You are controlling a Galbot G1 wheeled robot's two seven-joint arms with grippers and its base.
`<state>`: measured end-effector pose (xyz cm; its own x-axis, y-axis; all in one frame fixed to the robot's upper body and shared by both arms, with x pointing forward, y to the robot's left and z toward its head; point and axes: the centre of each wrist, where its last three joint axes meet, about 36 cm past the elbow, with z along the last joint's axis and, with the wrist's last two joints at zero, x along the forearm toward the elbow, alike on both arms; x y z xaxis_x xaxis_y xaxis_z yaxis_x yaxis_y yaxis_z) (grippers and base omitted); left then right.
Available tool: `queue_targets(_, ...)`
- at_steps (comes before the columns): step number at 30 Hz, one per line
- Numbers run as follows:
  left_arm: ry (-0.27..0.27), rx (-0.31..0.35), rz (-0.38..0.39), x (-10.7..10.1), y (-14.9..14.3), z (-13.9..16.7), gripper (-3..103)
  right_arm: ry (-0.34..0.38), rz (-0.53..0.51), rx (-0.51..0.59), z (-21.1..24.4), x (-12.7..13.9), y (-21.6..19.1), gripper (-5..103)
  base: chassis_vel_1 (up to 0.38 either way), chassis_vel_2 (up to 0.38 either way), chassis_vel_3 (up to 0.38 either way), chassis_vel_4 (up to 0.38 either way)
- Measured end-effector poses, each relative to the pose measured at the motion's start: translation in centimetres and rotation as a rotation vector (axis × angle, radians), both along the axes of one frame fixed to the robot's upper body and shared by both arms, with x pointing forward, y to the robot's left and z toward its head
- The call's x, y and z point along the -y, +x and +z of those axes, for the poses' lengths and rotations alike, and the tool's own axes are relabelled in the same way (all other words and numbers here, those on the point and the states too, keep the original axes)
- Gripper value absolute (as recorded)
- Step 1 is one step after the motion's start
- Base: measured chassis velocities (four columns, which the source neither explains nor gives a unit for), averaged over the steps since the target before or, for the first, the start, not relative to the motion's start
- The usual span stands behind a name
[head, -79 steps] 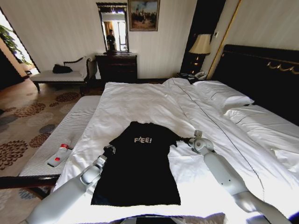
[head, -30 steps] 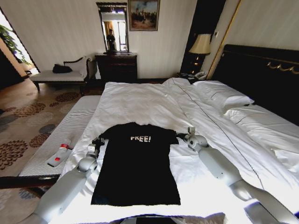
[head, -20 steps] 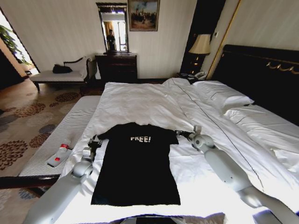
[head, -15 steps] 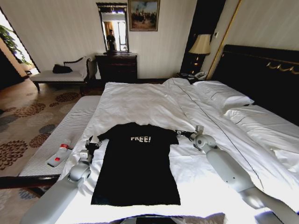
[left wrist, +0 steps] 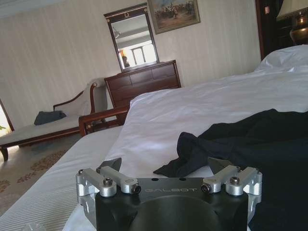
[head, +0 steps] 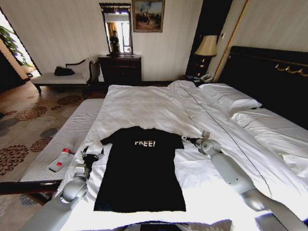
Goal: Fold the clothes on the bed.
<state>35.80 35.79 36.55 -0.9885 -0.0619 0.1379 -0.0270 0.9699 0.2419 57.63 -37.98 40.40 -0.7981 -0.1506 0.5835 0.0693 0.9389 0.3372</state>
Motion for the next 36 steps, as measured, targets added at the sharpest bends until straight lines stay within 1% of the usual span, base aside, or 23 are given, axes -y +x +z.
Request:
queue_targets(2, 0.000, 0.001, 0.000, 0.0, -0.3, 0.1, 100, -0.002, -0.003, -0.007, -0.4, 0.2, 0.2, 82, 0.000, 0.000, 0.000, 0.000)
queue_targets(3, 0.000, 0.001, 0.000, 0.0, -0.3, 0.1, 100, -0.002, -0.003, -0.007, -0.4, 0.2, 0.2, 82, 0.000, 0.000, 0.000, 0.000)
queue_targets(7, 0.007, 0.005, 0.004, -0.2, -0.5, 0.4, 100, 0.001, -0.009, -0.017, -1.0, 0.2, 0.6, 61, 0.000, 0.000, 0.000, 0.000)
queue_targets(9, 0.008, 0.005, 0.005, -0.3, -0.6, 0.5, 100, 0.002, -0.009, -0.018, -1.1, 0.2, 0.7, 61, 0.000, 0.000, 0.000, 0.000)
queue_targets(11, 0.009, 0.007, 0.007, -0.4, -0.6, 0.6, 100, 0.004, -0.008, -0.019, -1.2, 0.0, 0.8, 50, 0.000, 0.000, 0.000, 0.000)
queue_targets(12, 0.009, 0.007, 0.007, -0.4, -0.6, 0.6, 100, 0.004, -0.008, -0.019, -1.2, 0.0, 0.8, 50, 0.000, 0.000, 0.000, 0.000)
queue_targets(16, 0.000, 0.011, 0.013, -0.3, -0.7, 0.5, 100, 0.008, 0.001, -0.015, -1.1, -0.5, 0.8, 28, 0.000, 0.000, 0.000, 0.000)
queue_targets(18, -0.001, 0.011, 0.013, -0.3, -0.8, 0.5, 100, 0.008, 0.003, -0.014, -1.1, -0.5, 0.8, 28, 0.000, 0.000, 0.000, 0.000)
queue_targets(19, -0.004, 0.012, 0.016, -0.2, -0.8, 0.4, 100, 0.010, 0.009, -0.010, -1.0, -0.8, 0.8, 17, 0.000, 0.000, 0.000, 0.000)
queue_targets(20, -0.005, 0.013, 0.017, -0.2, -0.9, 0.4, 100, 0.010, 0.011, -0.008, -0.9, -0.9, 0.8, 17, 0.000, 0.000, 0.000, 0.000)
queue_targets(22, -0.007, 0.016, 0.017, -0.2, -0.9, 0.4, 100, 0.009, 0.015, -0.003, -0.7, -1.0, 0.7, 7, 0.000, 0.000, 0.000, 0.000)
queue_targets(23, -0.007, 0.016, 0.017, -0.2, -0.9, 0.4, 100, 0.009, 0.015, -0.003, -0.7, -1.0, 0.7, 7, 0.000, 0.000, 0.000, 0.000)
queue_targets(24, -0.009, 0.017, 0.019, -0.1, -1.0, 0.4, 100, 0.009, 0.018, -0.001, -0.6, -1.1, 0.7, 2, 0.000, 0.000, 0.000, 0.000)
queue_targets(25, -0.010, 0.018, 0.019, -0.1, -1.0, 0.4, 100, 0.009, 0.020, 0.003, -0.5, -1.2, 0.6, 1, 0.000, 0.000, 0.000, 0.000)
queue_targets(32, -0.013, 0.023, 0.023, 0.0, -1.4, 0.4, 100, 0.000, 0.026, 0.022, 0.5, -1.4, 0.2, 0, 0.000, 0.000, 0.000, 0.000)
queue_targets(36, -0.018, 0.030, 0.027, 0.1, -1.7, 0.2, 100, -0.026, 0.038, 0.049, 1.6, -1.6, -0.3, 0, 0.000, 0.000, 0.000, 0.000)
